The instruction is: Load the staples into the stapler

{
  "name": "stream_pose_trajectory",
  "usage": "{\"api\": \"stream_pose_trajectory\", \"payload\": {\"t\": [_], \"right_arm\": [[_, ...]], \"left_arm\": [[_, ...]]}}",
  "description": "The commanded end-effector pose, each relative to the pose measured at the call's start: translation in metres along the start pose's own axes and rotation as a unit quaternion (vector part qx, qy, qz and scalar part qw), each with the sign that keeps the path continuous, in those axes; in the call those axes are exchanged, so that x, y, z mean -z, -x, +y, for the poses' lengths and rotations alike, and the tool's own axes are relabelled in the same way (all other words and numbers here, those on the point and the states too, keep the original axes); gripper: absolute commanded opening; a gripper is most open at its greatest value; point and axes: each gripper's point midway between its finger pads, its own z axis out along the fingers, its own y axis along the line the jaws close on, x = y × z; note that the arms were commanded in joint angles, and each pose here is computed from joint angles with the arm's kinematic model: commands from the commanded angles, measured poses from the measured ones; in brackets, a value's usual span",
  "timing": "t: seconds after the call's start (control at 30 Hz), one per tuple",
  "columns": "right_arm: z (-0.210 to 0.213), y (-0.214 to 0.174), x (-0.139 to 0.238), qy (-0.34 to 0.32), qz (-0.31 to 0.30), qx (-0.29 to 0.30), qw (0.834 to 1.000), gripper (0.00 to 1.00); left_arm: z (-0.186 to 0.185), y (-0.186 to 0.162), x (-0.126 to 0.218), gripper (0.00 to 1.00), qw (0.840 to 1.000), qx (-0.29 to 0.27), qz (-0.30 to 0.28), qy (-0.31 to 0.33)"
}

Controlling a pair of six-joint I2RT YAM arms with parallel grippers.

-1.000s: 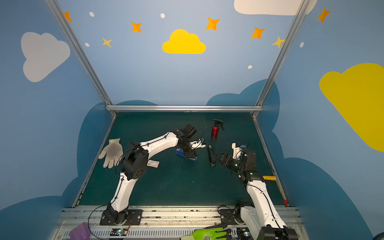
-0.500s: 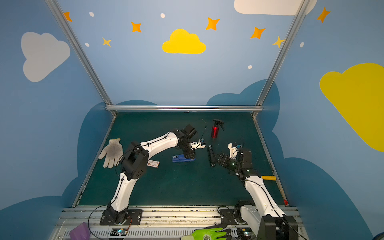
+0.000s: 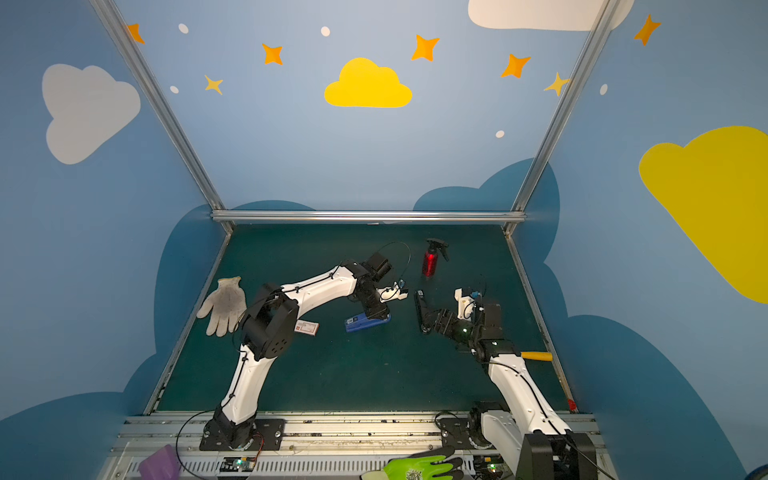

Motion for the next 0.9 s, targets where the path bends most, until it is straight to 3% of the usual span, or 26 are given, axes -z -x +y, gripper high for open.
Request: {"api": "stream_pose_trajectory", "payload": {"t": [0.0, 0.17, 0.3, 0.5, 0.6, 0.77, 0.87], "right_arm": [[0.004, -0.002, -0.003, -0.002, 0.0, 0.02, 1.0, 0.68], [0.014, -0.007, -0.021, 0.017, 0.022, 0.017, 0.999, 0.57], [0.024, -0.01, -0.041, 0.037, 0.051, 0.006, 0.998, 0.44], [0.052, -0.012, -0.082, 0.053, 0.155, -0.024, 0.986, 0.32], [0.065, -0.015, -0.105, 0.066, 0.176, -0.021, 0.982, 0.3], [0.081, -0.016, -0.134, 0.093, 0.199, -0.03, 0.975, 0.36], [0.09, -0.02, -0.151, 0.116, 0.219, -0.041, 0.968, 0.31]], "left_arm": [[0.0, 0.0, 0.017, 0.17, 1.0, 0.018, -0.005, 0.007], [0.007, -0.006, 0.026, 0.04, 0.998, 0.049, -0.02, 0.037], [0.01, -0.006, 0.044, 0.04, 0.993, 0.079, -0.062, 0.061], [0.016, -0.016, 0.067, 0.04, 0.983, 0.109, -0.108, 0.102], [0.016, -0.024, 0.074, 0.04, 0.98, 0.116, -0.113, 0.118], [0.015, -0.033, 0.085, 0.04, 0.976, 0.125, -0.127, 0.128], [0.014, -0.036, 0.091, 0.04, 0.974, 0.128, -0.132, 0.129]]}}
